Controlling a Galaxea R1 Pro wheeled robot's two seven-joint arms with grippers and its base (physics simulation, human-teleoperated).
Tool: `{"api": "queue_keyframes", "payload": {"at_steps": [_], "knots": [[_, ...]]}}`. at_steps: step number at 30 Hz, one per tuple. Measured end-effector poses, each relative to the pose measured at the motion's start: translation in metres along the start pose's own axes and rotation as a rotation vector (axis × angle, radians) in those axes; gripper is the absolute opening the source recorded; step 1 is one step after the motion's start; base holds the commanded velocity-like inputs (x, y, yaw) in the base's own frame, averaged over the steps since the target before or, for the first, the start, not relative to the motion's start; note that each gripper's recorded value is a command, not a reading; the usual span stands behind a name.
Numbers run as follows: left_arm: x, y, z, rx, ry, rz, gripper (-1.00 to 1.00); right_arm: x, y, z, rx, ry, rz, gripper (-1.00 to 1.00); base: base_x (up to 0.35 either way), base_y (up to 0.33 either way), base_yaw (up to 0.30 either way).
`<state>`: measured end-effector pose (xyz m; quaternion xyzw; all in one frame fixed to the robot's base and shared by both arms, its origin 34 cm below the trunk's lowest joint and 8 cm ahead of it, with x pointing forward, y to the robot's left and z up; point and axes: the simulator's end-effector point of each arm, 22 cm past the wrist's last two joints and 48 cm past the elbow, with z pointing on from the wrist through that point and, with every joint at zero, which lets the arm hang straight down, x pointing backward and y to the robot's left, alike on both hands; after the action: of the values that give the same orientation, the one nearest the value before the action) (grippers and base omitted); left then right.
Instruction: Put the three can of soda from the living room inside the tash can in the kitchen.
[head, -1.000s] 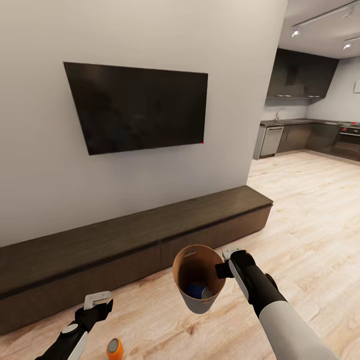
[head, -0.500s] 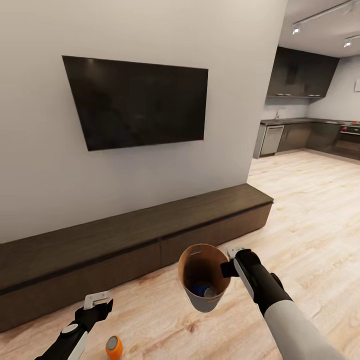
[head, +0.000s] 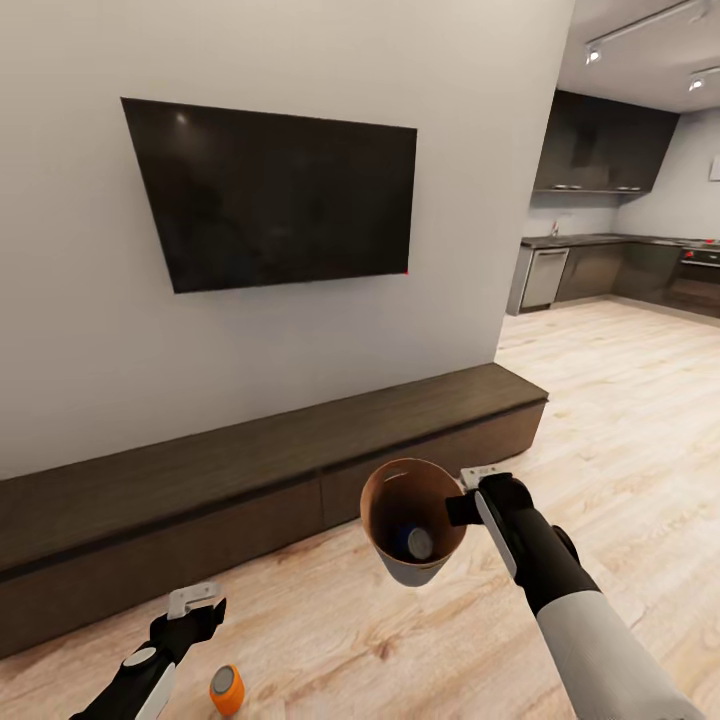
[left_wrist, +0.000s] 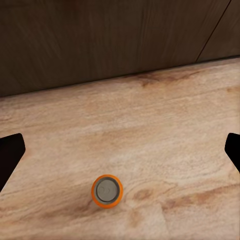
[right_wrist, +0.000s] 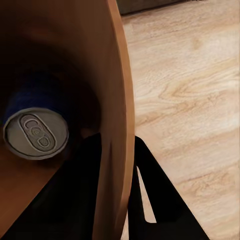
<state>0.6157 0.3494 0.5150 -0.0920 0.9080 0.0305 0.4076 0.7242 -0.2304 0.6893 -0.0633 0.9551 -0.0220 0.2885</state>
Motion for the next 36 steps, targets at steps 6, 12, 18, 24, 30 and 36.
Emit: {"api": "queue_keyframes", "payload": {"at_steps": [6,12,18,24,30,36], "knots": [[0.01,0.001,0.007,0.0,0.0,0.0,1.0,-0.012,-0.006,0.002,0.019,-0.029,-0.007,-1.0,0.0,0.0,0.0],[0.02,0.001,0.013,0.0,0.0,0.0,1.0,-0.018,-0.004,0.005,0.01,-0.051,0.001,-1.0,0.0,0.0,0.0],[0.031,0.002,0.02,0.0,0.0,0.0,1.0,-0.017,-0.004,0.012,0.013,-0.061,0.0,-1.0,0.0,0.0,0.0],[0.037,0.002,0.024,0.0,0.003,0.0,1.0,-0.013,-0.004,0.017,0.017,-0.06,-0.003,-1.0,0.0,0.0,0.0],[0.042,0.002,0.025,0.0,0.011,0.004,1.0,-0.01,-0.003,0.021,0.01,-0.052,0.0,-1.0,0.0,0.0,0.0],[0.046,0.002,0.027,-0.001,0.02,0.005,1.0,-0.007,-0.002,0.026,0.009,-0.043,0.0,-1.0,0.0,0.0,0.0]]}}
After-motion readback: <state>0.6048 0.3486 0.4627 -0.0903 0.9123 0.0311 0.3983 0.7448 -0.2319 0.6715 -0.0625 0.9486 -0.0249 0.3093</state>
